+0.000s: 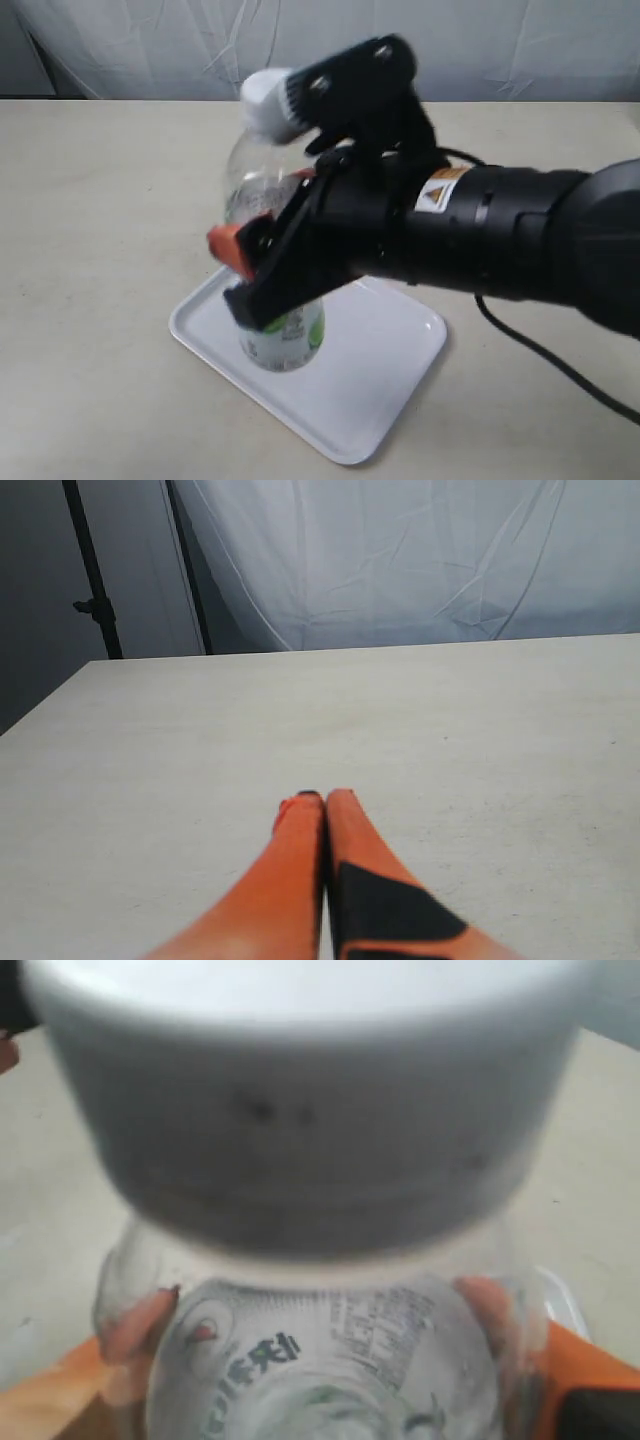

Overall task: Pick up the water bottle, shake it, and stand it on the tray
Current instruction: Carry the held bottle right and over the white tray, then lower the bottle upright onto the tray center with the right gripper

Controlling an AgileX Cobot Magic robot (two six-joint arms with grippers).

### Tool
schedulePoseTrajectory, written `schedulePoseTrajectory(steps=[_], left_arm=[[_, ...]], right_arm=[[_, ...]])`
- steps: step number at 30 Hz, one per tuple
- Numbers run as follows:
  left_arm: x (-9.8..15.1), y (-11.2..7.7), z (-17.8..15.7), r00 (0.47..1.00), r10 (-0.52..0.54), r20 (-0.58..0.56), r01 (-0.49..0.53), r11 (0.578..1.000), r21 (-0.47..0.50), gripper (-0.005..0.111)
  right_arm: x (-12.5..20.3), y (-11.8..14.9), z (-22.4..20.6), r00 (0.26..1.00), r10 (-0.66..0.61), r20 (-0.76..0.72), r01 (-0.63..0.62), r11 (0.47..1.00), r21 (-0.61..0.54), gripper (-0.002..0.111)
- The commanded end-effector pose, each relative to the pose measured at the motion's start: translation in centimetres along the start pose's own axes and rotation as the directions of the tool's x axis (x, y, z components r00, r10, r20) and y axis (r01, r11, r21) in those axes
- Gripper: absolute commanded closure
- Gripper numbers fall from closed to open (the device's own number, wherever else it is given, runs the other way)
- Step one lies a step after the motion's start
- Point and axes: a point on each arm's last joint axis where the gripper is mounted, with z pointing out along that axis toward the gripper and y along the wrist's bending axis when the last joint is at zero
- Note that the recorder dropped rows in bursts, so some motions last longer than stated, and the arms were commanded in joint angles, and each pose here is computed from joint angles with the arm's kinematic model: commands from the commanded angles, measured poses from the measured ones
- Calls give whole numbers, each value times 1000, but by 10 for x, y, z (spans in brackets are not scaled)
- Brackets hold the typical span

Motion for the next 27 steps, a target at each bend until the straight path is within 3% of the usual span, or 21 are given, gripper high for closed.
schedulePoseTrajectory(steps=[1,5,8,12,17,20,24,27], left_arm=[[0,0,0,1000,-1,7,1,1000,-1,107],[0,0,0,1000,-1,7,1,1000,-1,107],[0,0,0,1000,-1,7,1,1000,-1,107],[0,0,0,1000,-1,7,1,1000,-1,107],[0,0,0,1000,-1,7,1,1000,-1,107],[0,0,0,1000,-1,7,1,1000,-1,107],[0,0,0,1000,-1,7,1,1000,-1,107],[0,0,0,1000,-1,7,1,1000,-1,107]], right_arm=[[-10,-8,0,990,-107,93,100,992,77,109],[-26,-60,-10,962,-17,273,-75,944,322,109],[-28,-71,-15,934,79,349,-212,907,363,109],[-21,-53,-8,952,149,269,-218,944,249,109],[-18,-16,-2,977,69,200,-95,988,126,109],[-31,-6,-6,943,-34,332,-19,988,156,109],[-54,-9,-22,796,-99,598,-89,957,278,109],[-58,-13,-26,762,-123,636,-106,945,309,109]])
